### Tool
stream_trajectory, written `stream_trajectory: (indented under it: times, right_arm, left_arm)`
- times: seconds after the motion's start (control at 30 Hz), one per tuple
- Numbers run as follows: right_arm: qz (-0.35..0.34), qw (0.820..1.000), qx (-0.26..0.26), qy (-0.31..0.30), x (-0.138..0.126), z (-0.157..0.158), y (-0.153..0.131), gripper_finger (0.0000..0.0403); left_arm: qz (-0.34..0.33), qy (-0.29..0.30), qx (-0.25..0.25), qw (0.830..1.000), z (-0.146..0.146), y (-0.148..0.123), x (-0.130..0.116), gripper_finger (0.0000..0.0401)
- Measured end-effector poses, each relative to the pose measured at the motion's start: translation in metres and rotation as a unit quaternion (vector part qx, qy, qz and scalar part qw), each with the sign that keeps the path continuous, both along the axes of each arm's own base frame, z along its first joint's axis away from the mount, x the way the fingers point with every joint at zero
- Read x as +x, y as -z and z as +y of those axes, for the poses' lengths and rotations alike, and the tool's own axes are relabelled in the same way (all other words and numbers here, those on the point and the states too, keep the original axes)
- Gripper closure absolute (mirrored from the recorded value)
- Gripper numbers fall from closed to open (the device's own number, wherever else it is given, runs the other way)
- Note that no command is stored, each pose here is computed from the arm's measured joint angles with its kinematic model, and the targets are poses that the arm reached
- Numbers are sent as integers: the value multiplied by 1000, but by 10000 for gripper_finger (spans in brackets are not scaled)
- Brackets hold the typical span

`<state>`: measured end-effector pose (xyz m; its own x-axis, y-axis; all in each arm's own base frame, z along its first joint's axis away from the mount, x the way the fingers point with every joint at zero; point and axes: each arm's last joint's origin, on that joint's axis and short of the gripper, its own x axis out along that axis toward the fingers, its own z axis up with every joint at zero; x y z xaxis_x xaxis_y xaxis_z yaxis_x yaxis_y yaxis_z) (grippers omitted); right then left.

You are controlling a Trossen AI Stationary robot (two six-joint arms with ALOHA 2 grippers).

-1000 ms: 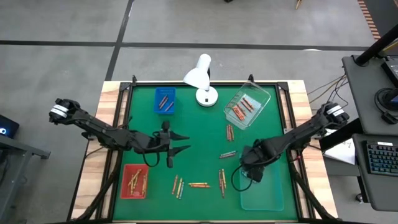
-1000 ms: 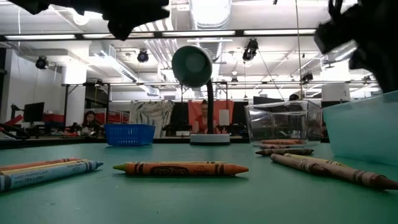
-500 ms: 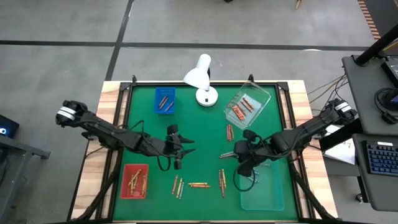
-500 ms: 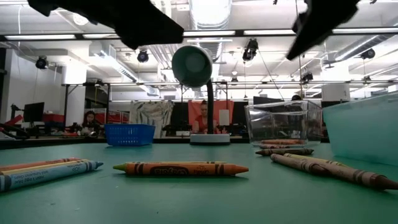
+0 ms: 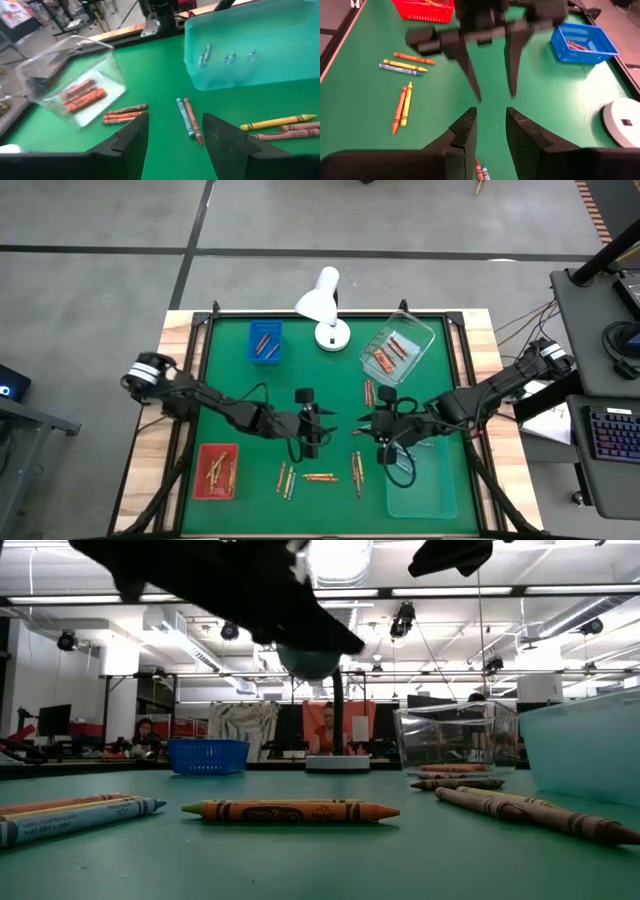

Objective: Sort crayons
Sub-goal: Put the brown crayon into the blue bin

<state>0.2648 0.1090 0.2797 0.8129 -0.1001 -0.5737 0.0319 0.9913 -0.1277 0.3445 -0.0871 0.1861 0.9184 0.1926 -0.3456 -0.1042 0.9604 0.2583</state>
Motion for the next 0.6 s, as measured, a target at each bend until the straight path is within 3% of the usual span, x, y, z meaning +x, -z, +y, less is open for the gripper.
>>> stream_trajectory:
  times: [0.23, 0.37, 0.47, 0.6]
  right_arm:
    - [-16, 1000, 5, 8, 2, 0, -2, 311]
    - [-61, 986, 32, 150, 2, -9, -4, 319]
    - [-63, 966, 116, 222, 7, -26, -2, 329]
    - [-2, 943, 225, 243, 18, -46, 11, 345]
  left_arm:
    - [-19, -9, -10, 1000, 11, 24, 16, 215]
    - [-9, -20, -12, 1000, 16, 26, 16, 214]
    - [6, -34, 0, 999, 18, 17, 8, 214]
    - [-11, -58, 24, 998, 25, -4, -10, 214]
